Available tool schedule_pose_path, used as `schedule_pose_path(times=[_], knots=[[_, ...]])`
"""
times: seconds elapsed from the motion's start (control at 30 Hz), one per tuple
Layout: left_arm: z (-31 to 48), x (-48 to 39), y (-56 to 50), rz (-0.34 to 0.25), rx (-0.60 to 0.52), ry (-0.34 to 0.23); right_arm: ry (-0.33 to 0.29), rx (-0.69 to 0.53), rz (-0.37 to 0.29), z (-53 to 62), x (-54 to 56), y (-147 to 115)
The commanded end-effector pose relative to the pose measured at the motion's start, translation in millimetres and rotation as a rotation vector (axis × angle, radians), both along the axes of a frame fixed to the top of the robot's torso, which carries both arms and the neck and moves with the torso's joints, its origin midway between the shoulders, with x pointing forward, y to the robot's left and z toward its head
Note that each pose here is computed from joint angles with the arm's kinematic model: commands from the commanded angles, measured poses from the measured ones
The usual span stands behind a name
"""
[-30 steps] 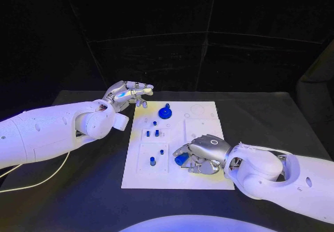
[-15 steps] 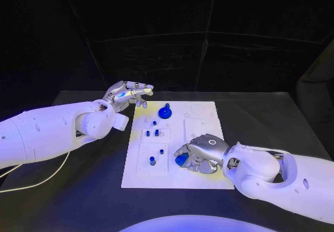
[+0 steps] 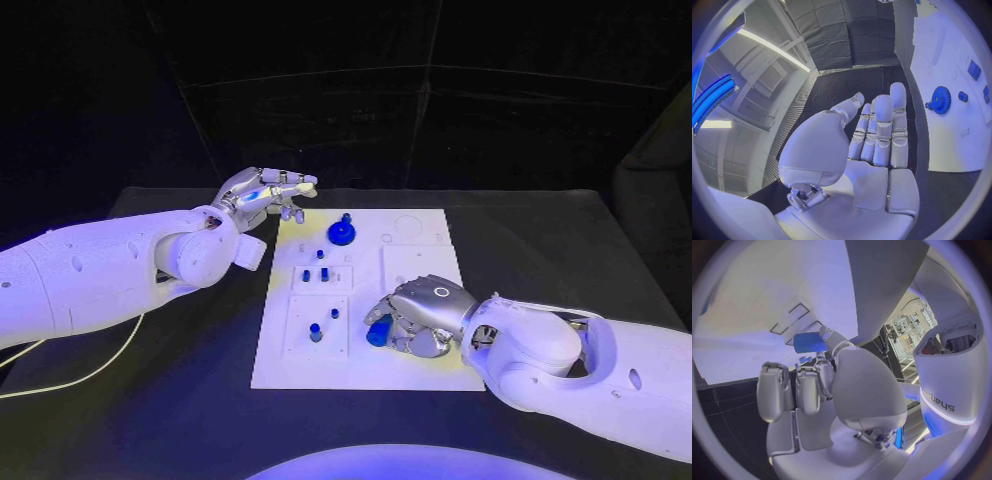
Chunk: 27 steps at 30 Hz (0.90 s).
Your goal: Assemble the parts on the task board
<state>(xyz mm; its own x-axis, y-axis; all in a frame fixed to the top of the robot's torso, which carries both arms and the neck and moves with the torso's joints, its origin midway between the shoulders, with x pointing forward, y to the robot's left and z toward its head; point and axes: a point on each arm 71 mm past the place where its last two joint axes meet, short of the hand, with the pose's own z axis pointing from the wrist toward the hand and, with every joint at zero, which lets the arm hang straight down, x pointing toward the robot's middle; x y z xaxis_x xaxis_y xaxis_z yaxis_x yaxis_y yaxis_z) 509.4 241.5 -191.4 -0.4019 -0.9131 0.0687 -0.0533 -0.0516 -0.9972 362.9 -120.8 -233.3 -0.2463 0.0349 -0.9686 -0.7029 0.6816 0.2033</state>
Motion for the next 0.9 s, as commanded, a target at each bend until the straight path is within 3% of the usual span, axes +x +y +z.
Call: schedule_pose_path(times=[0.03,0.9], knots=[[1.0,-0.3,-1.0,-0.012,-0.006,-0.001,0.0,0.024,-0.015,2.3,0.6,-0.2],[0.9,-0.7,0.8,-0.008,-0.004,0.002,0.001,-0.009,-0.019,1.8,0.3,-8.3]])
